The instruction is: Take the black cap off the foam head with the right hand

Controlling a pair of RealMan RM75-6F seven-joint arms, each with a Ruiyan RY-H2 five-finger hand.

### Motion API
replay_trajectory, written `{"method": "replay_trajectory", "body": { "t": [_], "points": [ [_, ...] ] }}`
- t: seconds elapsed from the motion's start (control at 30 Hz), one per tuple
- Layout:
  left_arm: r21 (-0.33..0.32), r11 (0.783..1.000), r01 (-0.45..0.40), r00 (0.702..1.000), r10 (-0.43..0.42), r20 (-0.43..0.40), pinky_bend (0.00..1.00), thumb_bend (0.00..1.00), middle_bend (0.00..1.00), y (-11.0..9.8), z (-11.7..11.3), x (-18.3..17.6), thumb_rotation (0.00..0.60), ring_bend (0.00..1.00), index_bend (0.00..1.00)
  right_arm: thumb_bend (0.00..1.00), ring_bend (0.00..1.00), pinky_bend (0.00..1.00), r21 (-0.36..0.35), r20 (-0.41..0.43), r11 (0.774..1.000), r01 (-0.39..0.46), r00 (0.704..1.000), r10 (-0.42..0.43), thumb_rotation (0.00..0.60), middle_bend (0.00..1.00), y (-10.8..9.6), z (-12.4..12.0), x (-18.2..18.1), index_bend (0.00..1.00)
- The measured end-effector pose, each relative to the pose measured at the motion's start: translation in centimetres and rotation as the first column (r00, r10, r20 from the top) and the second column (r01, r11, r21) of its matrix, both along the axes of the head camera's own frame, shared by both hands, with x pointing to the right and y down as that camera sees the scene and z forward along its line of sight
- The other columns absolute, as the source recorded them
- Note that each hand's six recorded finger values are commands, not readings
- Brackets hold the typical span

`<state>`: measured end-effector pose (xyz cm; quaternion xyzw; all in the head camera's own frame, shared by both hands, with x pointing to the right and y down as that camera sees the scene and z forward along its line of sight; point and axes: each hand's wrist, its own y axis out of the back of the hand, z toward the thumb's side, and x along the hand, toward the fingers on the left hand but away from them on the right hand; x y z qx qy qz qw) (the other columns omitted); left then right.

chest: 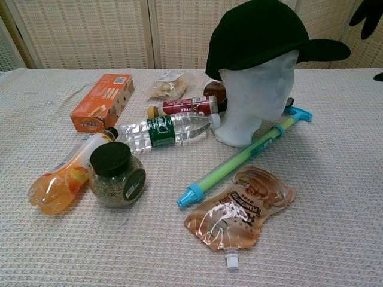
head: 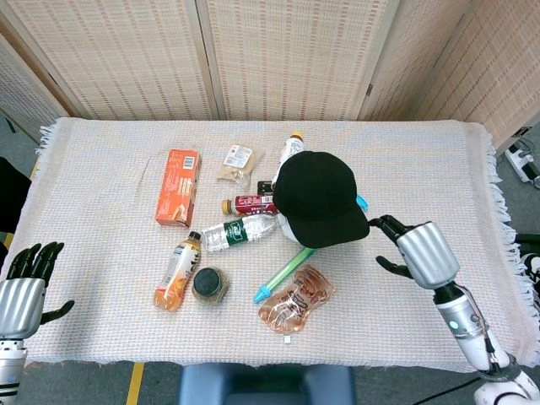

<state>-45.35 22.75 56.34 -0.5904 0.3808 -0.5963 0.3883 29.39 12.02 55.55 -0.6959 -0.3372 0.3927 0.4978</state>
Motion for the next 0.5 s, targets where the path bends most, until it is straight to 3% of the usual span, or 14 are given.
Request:
{"method": "replay_trajectory", "body": {
  "t": [0.27,0.5],
  "points": [
    [-0.003,1.0,0.01,1.0,-0.01,-0.012,0.13,0.08,0.14,0.0,0.0,-0.2,0.6,0.09,0.11,0.25,0.84,0.99,-0.01,0.027,0.998,0.06,0.998,-0.059,0.6,0.4,-1.5,1.3,-3.9,0.4],
    [-0.007,1.0,0.017,1.0,-0.017,-0.024,0.14,0.08,0.14,0.0,-0.1,-0.3,0.6,0.09,0.11,0.45,0.89,1.0,0.01,0.041,0.997,0.073,0.996,-0.074,0.6,0.53,-2.1,2.6,-5.7,0.65]
  ]
}}
